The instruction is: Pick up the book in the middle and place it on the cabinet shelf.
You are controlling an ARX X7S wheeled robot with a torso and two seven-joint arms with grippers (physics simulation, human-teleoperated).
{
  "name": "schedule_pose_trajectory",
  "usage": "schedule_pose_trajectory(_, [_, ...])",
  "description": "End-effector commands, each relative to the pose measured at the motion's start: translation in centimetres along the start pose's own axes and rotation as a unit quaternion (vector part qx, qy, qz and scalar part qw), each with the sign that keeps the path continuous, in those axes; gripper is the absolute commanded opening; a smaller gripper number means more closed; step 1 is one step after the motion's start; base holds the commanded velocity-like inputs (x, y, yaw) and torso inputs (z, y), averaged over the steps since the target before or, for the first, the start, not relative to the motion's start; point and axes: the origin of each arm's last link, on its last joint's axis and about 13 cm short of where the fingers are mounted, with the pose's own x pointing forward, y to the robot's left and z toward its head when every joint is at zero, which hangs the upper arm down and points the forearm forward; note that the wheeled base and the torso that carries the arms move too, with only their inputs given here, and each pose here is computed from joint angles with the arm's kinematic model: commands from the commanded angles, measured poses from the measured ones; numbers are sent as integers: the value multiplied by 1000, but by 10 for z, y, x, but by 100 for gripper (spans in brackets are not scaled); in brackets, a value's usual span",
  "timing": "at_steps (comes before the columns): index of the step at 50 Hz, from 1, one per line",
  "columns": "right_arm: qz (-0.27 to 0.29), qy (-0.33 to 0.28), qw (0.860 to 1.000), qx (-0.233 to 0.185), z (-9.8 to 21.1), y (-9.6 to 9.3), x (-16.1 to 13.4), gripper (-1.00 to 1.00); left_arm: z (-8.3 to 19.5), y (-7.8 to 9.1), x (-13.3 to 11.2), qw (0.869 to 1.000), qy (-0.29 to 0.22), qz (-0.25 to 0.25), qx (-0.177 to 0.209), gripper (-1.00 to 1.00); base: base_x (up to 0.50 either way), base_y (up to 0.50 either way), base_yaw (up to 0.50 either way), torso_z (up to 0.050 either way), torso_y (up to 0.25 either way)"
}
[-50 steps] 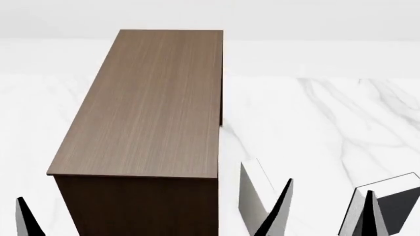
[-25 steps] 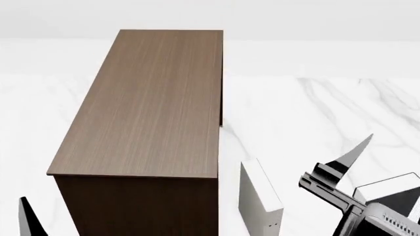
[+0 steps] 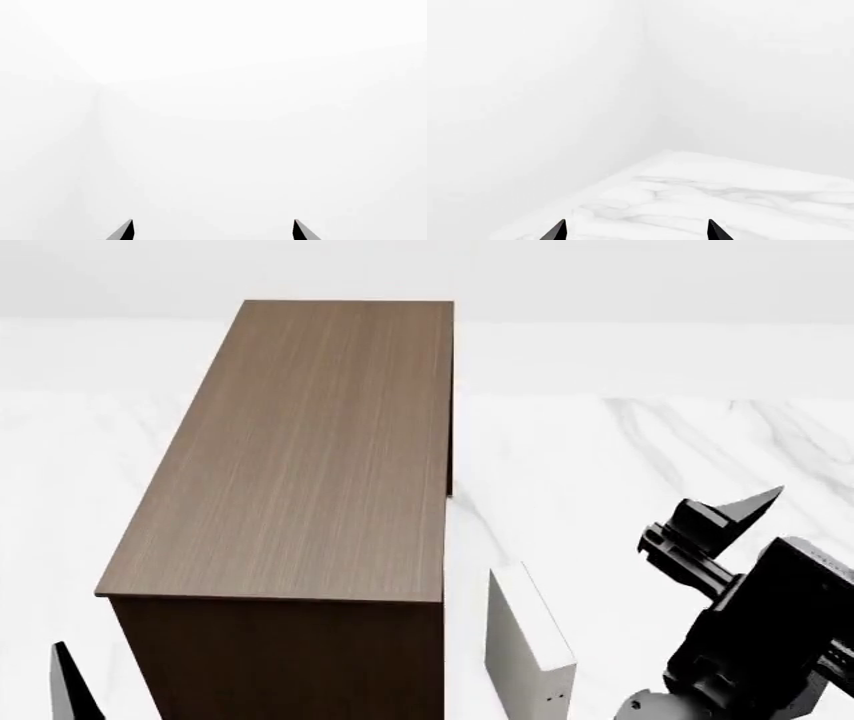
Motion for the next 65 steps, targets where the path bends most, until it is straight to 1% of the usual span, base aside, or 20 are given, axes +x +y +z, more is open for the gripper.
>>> schedule_pose_trajectory(1, [-1,84,996,7,0,12,13,100,-1,0,1,1000,-1,-1,7,100,0,0,0,0,0])
schedule_pose_trajectory(5, [-23,112,993,10,-4,11,16,100,-2,0,0,1000,2,-2,6,100,0,0,0,0,0])
schedule_pose_trajectory(9, [-25,136,990,22,-2,14,15,100,-2,0,-1,1000,4,-3,6,100,0,0,0,0,0])
schedule_pose_trajectory(17, [-37,142,989,32,4,23,19,100,-3,0,-1,1000,6,-7,6,100,0,0,0,0,0])
schedule_pose_trajectory(34, [-61,167,983,39,5,28,20,100,-3,-2,-4,1000,11,-14,5,100,0,0,0,0,0])
schedule_pose_trajectory(44, [-61,194,978,39,-3,32,14,100,-4,0,-2,1000,16,-9,8,100,0,0,0,0,0])
schedule_pose_trajectory(56, [-61,202,977,31,-5,29,5,100,-4,0,-1,1000,16,-7,10,100,0,0,0,0,0])
schedule_pose_trajectory(65, [-74,205,976,22,-13,25,5,100,-5,-1,-2,1000,17,-9,9,100,0,0,0,0,0])
